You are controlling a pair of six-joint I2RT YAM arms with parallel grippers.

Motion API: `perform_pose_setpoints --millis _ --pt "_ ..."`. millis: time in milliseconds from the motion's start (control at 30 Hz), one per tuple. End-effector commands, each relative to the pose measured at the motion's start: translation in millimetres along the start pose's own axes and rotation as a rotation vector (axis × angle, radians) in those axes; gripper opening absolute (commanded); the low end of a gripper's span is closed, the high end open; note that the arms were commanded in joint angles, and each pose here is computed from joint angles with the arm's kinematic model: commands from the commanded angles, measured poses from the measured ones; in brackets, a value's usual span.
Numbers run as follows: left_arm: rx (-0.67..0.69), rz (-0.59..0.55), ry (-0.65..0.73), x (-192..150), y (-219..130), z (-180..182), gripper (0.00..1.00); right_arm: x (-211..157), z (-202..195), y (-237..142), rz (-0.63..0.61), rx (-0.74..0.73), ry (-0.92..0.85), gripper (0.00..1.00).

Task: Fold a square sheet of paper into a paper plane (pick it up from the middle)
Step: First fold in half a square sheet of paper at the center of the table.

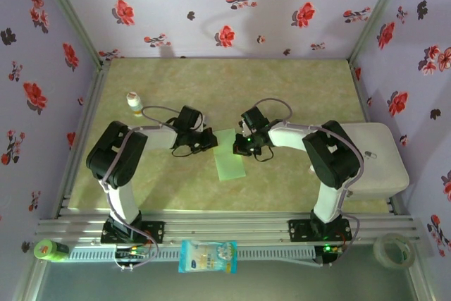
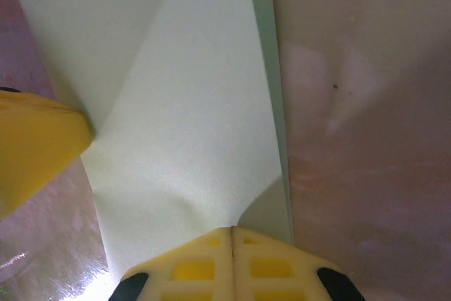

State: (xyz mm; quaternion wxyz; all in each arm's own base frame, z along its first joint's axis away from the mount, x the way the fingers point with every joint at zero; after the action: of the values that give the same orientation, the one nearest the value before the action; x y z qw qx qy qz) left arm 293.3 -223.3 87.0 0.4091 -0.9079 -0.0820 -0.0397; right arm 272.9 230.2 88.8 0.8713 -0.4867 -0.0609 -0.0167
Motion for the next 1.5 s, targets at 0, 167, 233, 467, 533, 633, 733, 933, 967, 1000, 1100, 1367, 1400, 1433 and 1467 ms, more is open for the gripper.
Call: perform_pose_setpoints --millis 0,167,233,467,533,633,733,933,967,1000,1100,1367,1400,1433,1467 --pt "0.067 0.035 -0.025 -6 6 23 0.00 -40 -59 22 0.148 -0.317 0.091 0.00" --pt "0.063 0.027 -0.034 3 2 16 0.00 -41 -61 22 0.148 -0.332 0.088 0.00" --pt "0.056 0.026 -0.026 10 0 8 0.00 -41 -61 22 0.149 -0.334 0.085 0.00" --pt "0.006 0.016 0.008 24 -9 -14 0.00 -40 -60 20 0.143 -0.333 0.081 0.00" --pt "0.010 0.030 0.004 25 -6 -13 0.00 -40 -60 20 0.141 -0.331 0.082 0.00" --pt "0.009 0.055 -0.008 23 0 -8 0.00 -39 -59 19 0.138 -0.329 0.081 0.00" --pt "0.028 0.067 -0.017 21 7 0 0.00 -39 -58 19 0.135 -0.330 0.079 0.00" --pt "0.057 0.067 -0.060 21 14 15 0.00 -40 -60 19 0.141 -0.334 0.084 0.00" --pt "0.059 0.059 -0.065 21 12 14 0.00 -41 -60 19 0.142 -0.336 0.082 0.00" --pt "0.064 0.055 -0.067 23 10 12 0.00 -40 -60 19 0.140 -0.336 0.081 0.00" --pt "0.084 0.043 -0.050 30 3 5 0.00 -41 -61 20 0.144 -0.338 0.083 0.00" --pt "-0.013 0.023 -0.031 40 -5 -11 0.01 -42 -62 20 0.142 -0.340 0.084 0.00" --pt "-0.037 0.018 -0.025 41 -7 -15 0.01 -42 -62 20 0.143 -0.341 0.085 0.00" --pt "-0.055 0.018 -0.021 41 -9 -18 0.01 -42 -62 20 0.143 -0.340 0.085 0.00" --pt "-0.070 0.015 -0.017 41 -11 -21 0.02 -42 -61 20 0.142 -0.339 0.084 0.00"
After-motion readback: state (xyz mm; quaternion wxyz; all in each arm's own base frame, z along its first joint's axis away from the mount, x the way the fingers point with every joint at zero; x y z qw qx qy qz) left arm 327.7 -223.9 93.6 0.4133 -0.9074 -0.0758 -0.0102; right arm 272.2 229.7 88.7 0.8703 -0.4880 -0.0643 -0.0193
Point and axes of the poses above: each hand's point on the last joint's axis, 136 mm out from that joint toward the fingers, its own y axis out along the fingers, its own z axis along the line the jaws close on, x = y × z, the point moved 9 cm from there along -y, back along the fingers
